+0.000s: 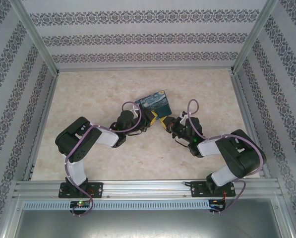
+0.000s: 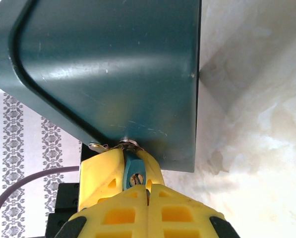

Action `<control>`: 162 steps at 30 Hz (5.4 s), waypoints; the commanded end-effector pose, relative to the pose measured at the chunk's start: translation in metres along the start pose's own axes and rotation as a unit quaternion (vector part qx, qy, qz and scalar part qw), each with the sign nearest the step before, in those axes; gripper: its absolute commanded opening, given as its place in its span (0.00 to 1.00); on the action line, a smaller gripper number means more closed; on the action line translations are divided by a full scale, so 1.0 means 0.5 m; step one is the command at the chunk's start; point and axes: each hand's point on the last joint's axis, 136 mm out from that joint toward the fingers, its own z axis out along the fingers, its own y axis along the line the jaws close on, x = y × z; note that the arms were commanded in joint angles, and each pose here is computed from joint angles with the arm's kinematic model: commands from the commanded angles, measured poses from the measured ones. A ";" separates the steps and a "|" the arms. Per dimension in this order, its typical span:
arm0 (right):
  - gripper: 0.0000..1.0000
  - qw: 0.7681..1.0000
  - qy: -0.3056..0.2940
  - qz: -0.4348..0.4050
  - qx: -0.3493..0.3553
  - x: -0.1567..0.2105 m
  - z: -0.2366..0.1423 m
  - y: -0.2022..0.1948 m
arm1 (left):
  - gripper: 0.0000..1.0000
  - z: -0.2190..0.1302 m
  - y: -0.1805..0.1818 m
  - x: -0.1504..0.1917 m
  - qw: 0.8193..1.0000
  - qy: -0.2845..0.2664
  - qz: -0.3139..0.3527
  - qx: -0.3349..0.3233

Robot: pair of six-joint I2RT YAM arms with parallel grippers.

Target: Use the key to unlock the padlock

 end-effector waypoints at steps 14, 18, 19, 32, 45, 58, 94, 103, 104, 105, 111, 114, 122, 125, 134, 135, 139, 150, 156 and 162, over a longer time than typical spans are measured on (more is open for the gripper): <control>0.00 0.998 0.038 0.006 -0.054 -0.007 0.042 0.076 | 0.00 0.014 -0.077 0.059 0.996 0.069 0.030 0.051; 0.00 0.998 0.041 0.004 -0.052 -0.007 0.049 0.073 | 0.00 0.018 -0.076 0.066 0.996 0.075 0.029 0.047; 0.00 0.998 0.041 0.003 -0.050 -0.007 0.049 0.071 | 0.00 0.018 -0.071 0.065 0.996 0.074 0.028 0.044; 0.00 0.999 0.043 -0.009 -0.027 -0.016 0.070 0.035 | 0.00 0.039 0.031 0.067 0.996 0.070 0.043 -0.022; 0.33 1.000 0.024 -0.003 0.008 -0.038 0.042 -0.028 | 0.00 0.032 0.114 0.030 0.994 0.035 0.063 -0.086; 0.58 0.996 0.051 -0.031 0.068 0.006 -0.026 -0.091 | 0.00 0.023 0.145 0.009 0.988 0.029 0.083 -0.126; 0.44 0.744 0.106 -0.566 0.340 0.025 -0.029 -0.132 | 0.00 0.019 0.138 0.057 0.973 0.119 0.074 -0.183; 0.40 0.743 0.101 -0.565 0.344 0.014 0.005 -0.134 | 0.00 0.019 0.138 0.058 0.972 0.122 0.074 -0.184; 0.38 0.742 0.101 -0.565 0.345 0.013 0.007 -0.135 | 0.00 0.019 0.138 0.058 0.972 0.123 0.074 -0.184; 0.38 0.744 0.101 -0.564 0.345 0.012 0.011 -0.133 | 0.00 0.019 0.139 0.059 0.972 0.123 0.073 -0.185; 0.25 0.750 0.094 -0.559 0.342 0.003 0.023 -0.128 | 0.00 0.017 0.144 0.061 0.971 0.127 0.073 -0.187; 0.13 0.758 0.092 -0.554 0.331 0.002 0.028 -0.116 | 0.00 0.016 0.147 0.062 0.971 0.128 0.072 -0.189; 0.00 0.811 0.138 -0.510 0.251 0.039 0.030 -0.081 | 0.00 0.010 0.159 0.063 0.970 0.127 0.069 -0.194; 0.30 0.825 0.153 -0.491 0.234 0.053 0.013 -0.073 | 0.00 0.007 0.164 0.061 0.969 0.124 0.070 -0.200; 0.60 0.884 0.118 -0.398 0.214 0.044 -0.057 -0.070 | 0.13 -0.018 0.170 0.065 0.953 0.140 0.109 -0.246; 0.61 0.889 0.117 -0.390 0.209 0.047 -0.057 -0.067 | 0.15 -0.022 0.170 0.066 0.950 0.144 0.114 -0.251; 0.62 0.911 0.113 -0.350 0.189 0.055 -0.046 -0.063 | 0.23 -0.035 0.178 0.071 0.944 0.154 0.122 -0.265; 0.62 0.944 0.074 -0.282 0.156 0.012 0.004 -0.055 | 0.45 -0.072 0.174 0.069 0.946 0.134 0.127 -0.268; 0.61 0.947 0.056 -0.279 0.148 -0.034 0.032 -0.030 | 0.60 -0.086 0.137 0.050 0.948 0.114 0.141 -0.261; 0.58 0.945 0.067 -0.290 0.131 -0.053 0.045 -0.008 | 0.69 -0.084 0.087 0.020 0.947 0.098 0.168 -0.256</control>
